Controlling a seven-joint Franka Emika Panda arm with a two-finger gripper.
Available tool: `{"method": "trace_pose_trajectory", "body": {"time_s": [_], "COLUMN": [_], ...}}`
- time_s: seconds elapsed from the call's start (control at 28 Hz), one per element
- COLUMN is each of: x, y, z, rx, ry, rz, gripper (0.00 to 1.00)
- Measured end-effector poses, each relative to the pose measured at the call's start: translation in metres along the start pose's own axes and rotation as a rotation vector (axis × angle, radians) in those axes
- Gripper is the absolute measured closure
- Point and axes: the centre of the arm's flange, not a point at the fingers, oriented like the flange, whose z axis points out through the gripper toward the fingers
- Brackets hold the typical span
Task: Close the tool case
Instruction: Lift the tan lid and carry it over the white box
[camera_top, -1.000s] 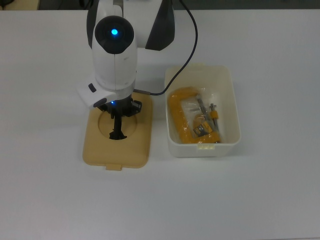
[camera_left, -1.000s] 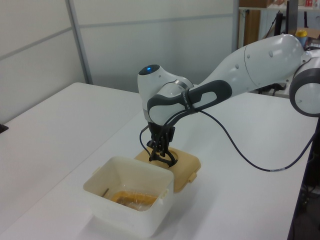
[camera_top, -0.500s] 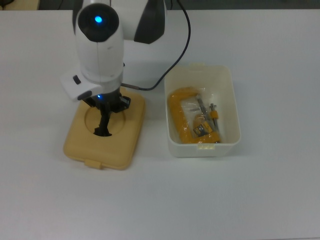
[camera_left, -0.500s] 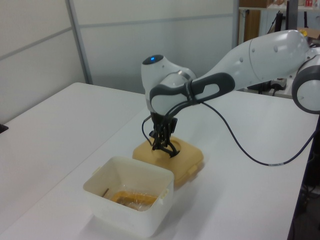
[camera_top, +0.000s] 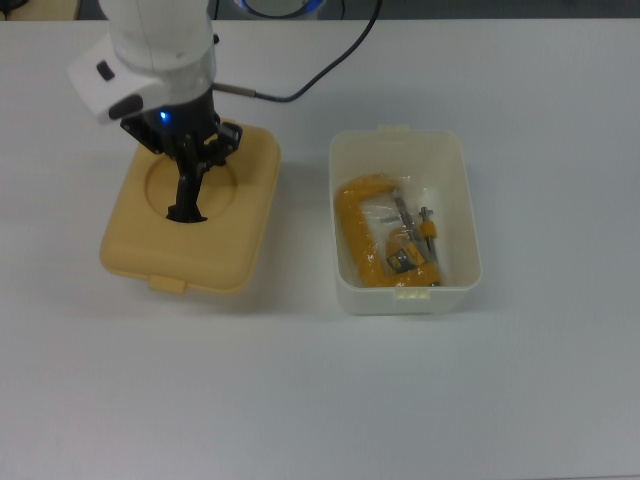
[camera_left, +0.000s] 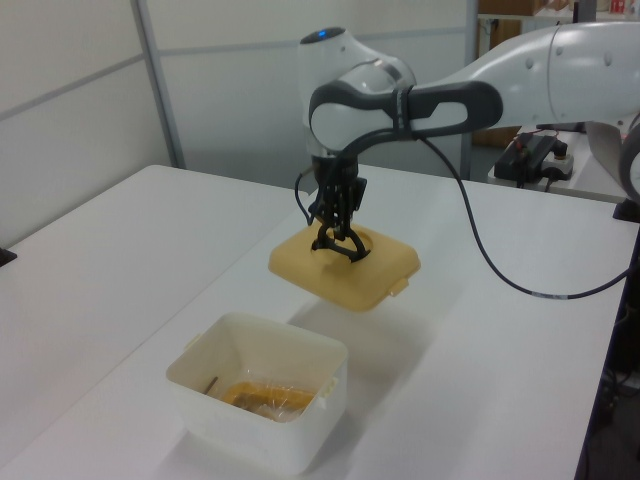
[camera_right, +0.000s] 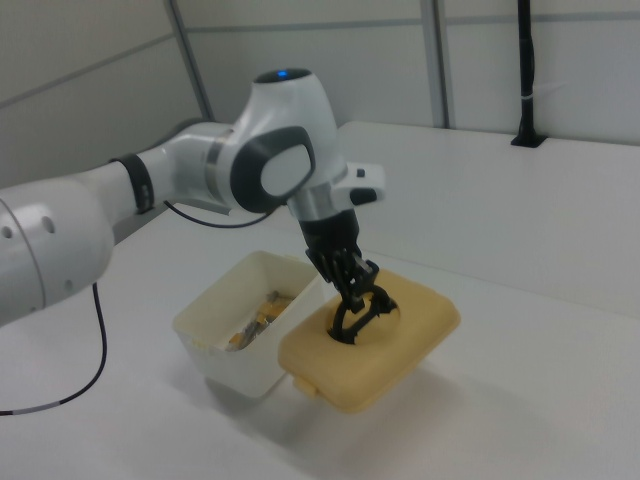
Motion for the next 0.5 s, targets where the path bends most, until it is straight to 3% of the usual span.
{"method": "trace_pose_trajectory", "body": {"time_s": [0.18,0.5], "x": [-0.006,-0.019], "y": [-0.019,-0.093], "z": [-0.023,-0.033], "rx": [0.011,0.045], "ry": [0.011,0.019], "rz": [-0.029,-0.068], "gripper": [0.89,0.89]}}
